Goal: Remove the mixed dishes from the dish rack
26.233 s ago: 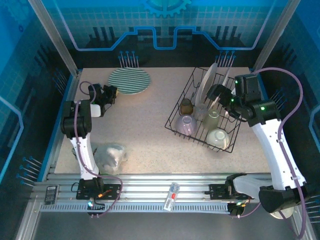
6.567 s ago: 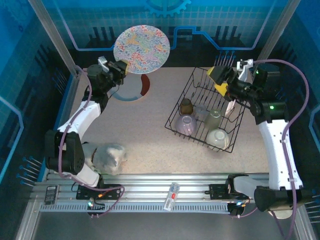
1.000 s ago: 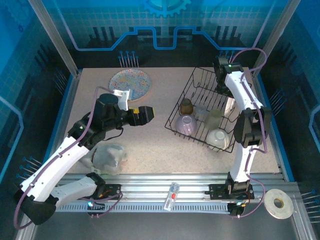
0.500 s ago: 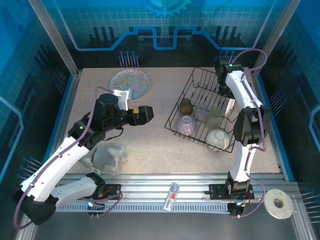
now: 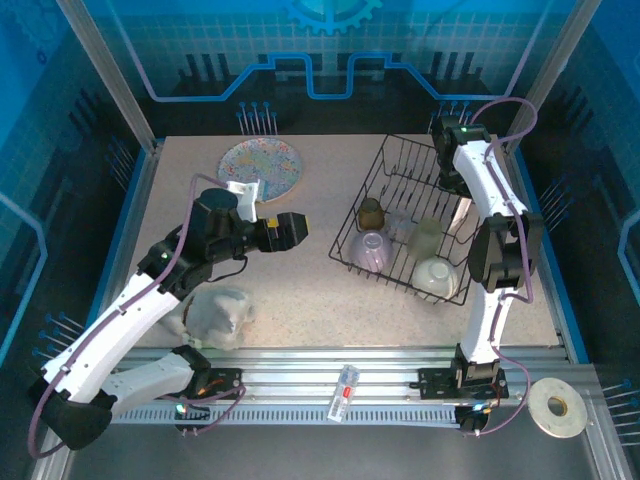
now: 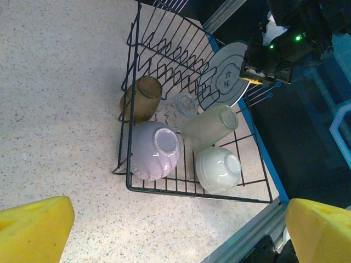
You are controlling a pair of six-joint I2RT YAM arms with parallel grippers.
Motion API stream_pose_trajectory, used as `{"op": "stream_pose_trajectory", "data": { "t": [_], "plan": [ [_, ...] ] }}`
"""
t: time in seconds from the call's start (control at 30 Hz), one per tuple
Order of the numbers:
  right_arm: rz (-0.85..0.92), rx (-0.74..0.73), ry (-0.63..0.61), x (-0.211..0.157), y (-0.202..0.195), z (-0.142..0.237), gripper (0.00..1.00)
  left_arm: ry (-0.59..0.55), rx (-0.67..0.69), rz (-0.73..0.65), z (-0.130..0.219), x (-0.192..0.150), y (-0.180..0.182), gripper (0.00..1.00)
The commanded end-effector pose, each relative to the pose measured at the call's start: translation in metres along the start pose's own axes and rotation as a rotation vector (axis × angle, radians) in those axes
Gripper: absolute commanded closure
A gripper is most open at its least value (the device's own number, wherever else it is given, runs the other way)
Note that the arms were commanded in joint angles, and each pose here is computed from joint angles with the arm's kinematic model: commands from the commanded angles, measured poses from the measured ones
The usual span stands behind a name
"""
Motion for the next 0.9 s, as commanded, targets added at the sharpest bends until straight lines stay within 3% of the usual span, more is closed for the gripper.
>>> {"op": "stream_pose_trajectory", "data": {
  "t": [0.0,0.53,0.87],
  "plan": [
    [-0.045,0.073,-0.090,0.015,-0.022,0.044,1.00,-0.009,-0.034,0.020,0.002,-0.001,-0.003,0.01],
    [-0.056,0.114,-0.253,0.013,-0.055,0.101,1.00,0.018,-0.059,0.013,0.005,-0.003,-0.006,0.01],
    [-0.058,0.374,-0.329,-0.009,-0.070,0.164,1.00,0.051,-0.094,0.045,0.004,-0.007,-0.008,0.01]
  ]
}}
Point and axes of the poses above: each hand's point on the last joint's axis, 136 mm out from that joint toward the fingers, its own z axis back along the fingers, its own y axis along the line the jaws close on, x = y × z, the point moved 8 cm from there along z, back along the fingers, and after that the axes turned 8 degrees about -z, right-handed, at the moved point
